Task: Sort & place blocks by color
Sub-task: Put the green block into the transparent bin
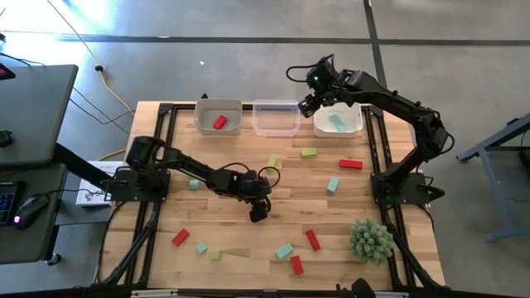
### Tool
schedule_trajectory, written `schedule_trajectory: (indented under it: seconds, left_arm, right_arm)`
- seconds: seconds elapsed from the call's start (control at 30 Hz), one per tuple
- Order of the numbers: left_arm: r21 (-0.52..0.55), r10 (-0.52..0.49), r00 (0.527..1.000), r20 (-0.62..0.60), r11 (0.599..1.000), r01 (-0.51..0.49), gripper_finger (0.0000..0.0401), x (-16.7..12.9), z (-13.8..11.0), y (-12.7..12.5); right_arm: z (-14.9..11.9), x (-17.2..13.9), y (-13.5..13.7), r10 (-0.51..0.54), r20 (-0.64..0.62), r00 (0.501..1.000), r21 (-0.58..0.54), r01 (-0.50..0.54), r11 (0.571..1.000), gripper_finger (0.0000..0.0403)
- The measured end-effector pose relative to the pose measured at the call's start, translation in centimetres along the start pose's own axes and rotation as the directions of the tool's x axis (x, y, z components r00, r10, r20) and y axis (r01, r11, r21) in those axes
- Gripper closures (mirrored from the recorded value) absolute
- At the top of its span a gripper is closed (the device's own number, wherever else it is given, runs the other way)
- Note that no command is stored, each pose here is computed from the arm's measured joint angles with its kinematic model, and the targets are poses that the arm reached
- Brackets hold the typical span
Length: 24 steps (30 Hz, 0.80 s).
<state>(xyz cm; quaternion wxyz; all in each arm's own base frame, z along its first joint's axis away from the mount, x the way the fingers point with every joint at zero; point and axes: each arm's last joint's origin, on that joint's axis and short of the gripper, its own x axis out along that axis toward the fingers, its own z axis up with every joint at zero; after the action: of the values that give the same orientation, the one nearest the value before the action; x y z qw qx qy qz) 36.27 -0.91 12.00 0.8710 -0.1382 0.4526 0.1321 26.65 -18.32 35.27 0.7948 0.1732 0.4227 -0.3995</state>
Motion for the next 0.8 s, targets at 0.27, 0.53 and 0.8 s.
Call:
schedule_trajectory:
  seconds: [0.27,0.53,0.8]
  left_arm:
    - [0.007,0.055,0.998,0.014,0.998,-0.055,0.0178,0.57,-0.24,0.04]
    - [0.011,0.056,0.998,0.02,0.998,-0.057,0.0259,0.64,-0.19,0.11]
    - [0.035,0.006,1.0,0.01,0.999,-0.006,0.0293,0.38,0.16,0.39]
  right_arm:
    - [0.0,0.0,0.0,-0.001,0.0,1.0,0.0,0.001,1.0,0.0221]
    - [0.0,0.0,0.0,-0.001,0.0,1.0,0.0,0.001,1.0,0.0221]
    - [0.0,0.0,0.0,0.0,0.0,1.0,0.002,0.0,1.0,0.0221]
